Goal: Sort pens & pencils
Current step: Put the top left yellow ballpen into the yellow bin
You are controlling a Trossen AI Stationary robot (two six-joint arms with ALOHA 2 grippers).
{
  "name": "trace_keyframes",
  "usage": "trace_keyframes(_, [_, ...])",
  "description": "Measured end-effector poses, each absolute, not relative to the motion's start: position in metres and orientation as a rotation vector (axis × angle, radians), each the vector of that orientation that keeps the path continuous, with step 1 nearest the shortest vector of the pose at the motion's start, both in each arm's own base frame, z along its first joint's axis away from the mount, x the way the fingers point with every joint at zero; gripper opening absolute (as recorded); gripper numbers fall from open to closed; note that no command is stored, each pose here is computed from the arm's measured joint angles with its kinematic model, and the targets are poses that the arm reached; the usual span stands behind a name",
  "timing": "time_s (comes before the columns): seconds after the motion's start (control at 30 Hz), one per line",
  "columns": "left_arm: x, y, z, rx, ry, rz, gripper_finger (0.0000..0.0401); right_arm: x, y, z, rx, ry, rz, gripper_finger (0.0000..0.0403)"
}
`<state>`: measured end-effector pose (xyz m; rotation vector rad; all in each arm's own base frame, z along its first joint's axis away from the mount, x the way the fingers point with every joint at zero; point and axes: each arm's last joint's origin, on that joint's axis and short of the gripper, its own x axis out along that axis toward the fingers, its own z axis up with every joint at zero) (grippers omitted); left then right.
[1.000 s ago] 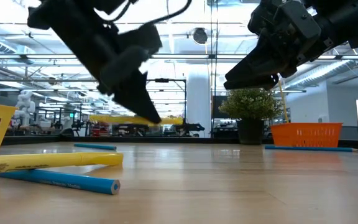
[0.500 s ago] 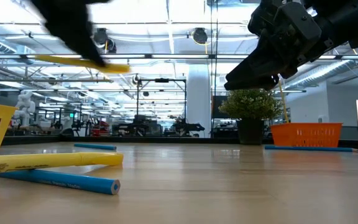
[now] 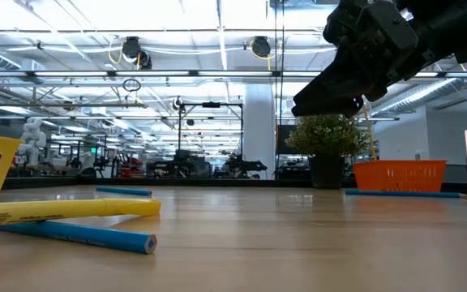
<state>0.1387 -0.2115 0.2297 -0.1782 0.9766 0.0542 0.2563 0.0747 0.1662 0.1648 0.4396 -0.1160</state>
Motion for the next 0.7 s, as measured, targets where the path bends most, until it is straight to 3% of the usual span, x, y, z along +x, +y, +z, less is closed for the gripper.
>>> trace_keyframes(0.7, [0.171, -0.199, 0.19, -0.124, 1.24, 0.097, 0.0036, 0.256, 0.075, 0.166, 0.207, 0.442, -0.126, 0.0171])
